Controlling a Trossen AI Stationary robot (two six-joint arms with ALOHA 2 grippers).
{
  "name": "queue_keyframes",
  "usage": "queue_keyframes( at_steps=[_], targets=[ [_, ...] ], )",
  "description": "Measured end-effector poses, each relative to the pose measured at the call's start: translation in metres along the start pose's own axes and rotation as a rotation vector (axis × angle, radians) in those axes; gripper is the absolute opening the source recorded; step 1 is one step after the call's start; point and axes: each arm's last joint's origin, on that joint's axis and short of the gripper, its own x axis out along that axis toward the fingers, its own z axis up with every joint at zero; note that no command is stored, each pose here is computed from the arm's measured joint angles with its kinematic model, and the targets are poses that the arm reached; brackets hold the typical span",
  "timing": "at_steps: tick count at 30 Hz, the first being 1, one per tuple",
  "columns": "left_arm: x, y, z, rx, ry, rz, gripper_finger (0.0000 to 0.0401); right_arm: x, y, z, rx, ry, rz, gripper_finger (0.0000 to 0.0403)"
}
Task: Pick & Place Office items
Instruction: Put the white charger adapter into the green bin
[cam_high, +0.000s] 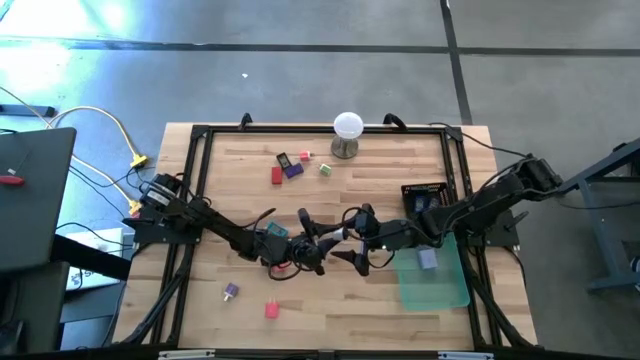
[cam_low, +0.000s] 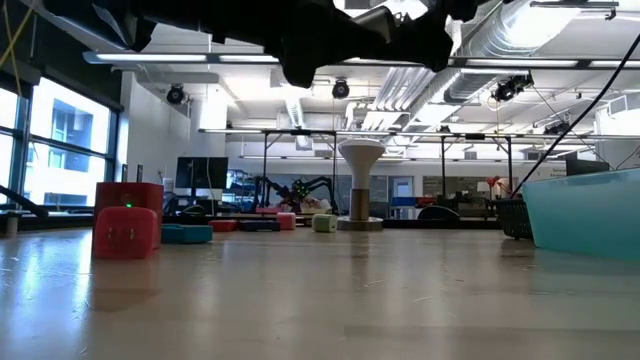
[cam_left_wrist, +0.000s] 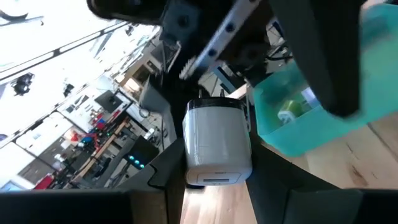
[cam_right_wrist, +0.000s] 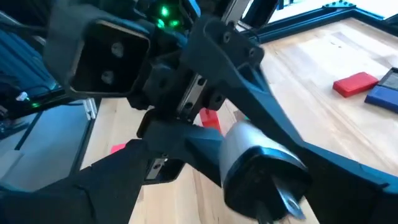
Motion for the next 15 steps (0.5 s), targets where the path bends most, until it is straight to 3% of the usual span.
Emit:
queue_keyframes(
  at_steps=[5,15],
  targets=[
    [0.001,0.001,0.0,-0.002,-0.006,-0.006,0.0127,0.012,0.0,-0.004,0.004,-0.006,0.038,0.0366],
    [-0.002,-0.004,-0.001,0.017,0.02,-0.022,0.0127,0.019,-0.004,-0.006,-0.018,-0.003,0.032,0.0303]
  ],
)
